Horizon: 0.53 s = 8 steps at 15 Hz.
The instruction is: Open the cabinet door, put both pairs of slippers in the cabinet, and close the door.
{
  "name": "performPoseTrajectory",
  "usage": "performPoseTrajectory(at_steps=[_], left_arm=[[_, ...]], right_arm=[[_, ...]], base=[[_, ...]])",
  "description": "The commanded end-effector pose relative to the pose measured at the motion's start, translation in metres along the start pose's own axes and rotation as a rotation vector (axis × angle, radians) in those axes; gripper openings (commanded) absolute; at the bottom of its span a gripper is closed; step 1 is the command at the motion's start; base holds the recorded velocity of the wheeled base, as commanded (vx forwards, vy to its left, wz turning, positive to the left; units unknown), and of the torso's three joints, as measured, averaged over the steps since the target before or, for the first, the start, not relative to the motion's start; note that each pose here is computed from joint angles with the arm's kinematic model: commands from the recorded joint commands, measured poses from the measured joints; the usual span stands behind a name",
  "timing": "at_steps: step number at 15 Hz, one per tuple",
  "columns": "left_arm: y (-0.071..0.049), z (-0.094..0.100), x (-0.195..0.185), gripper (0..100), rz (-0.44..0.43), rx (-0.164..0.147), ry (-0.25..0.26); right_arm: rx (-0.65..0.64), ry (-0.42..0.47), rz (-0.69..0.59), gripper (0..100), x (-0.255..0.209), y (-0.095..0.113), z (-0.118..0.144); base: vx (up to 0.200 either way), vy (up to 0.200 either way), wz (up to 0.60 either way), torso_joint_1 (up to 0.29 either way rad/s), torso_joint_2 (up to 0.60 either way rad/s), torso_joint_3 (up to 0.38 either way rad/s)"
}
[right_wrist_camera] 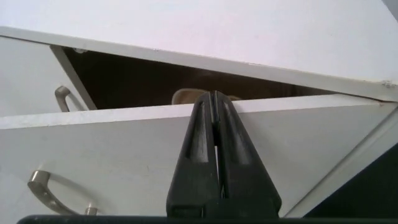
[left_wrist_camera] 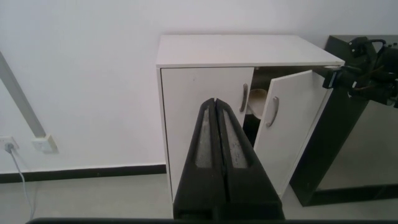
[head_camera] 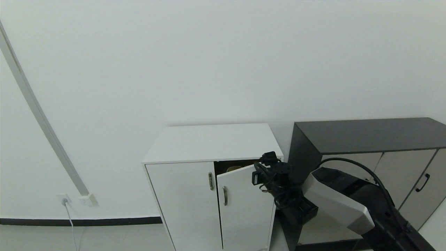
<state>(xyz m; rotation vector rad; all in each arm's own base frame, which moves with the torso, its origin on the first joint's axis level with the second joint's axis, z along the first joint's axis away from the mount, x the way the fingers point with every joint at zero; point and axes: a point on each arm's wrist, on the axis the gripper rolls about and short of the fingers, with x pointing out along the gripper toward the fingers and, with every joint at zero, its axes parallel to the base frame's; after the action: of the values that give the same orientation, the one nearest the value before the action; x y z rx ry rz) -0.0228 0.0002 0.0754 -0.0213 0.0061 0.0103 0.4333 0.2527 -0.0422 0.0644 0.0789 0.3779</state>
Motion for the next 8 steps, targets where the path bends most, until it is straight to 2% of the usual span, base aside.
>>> performPoseTrajectory(at_steps=[1, 8], left_arm=[[0.000, 0.000, 0.000, 0, 0.001, 0.000, 0.000], [0.000, 0.000, 0.000, 0, 0.001, 0.000, 0.000]], right_arm=[[0.000, -0.006, 0.000, 0, 0.006, 0.000, -0.008], [0.005, -0.034, -0.013, 0, 0.019, -0.005, -0.003]], base=[[0.000, 0.000, 0.00, 0.000, 0.00, 0.000], [0.000, 0.000, 0.00, 0.000, 0.00, 0.000]])
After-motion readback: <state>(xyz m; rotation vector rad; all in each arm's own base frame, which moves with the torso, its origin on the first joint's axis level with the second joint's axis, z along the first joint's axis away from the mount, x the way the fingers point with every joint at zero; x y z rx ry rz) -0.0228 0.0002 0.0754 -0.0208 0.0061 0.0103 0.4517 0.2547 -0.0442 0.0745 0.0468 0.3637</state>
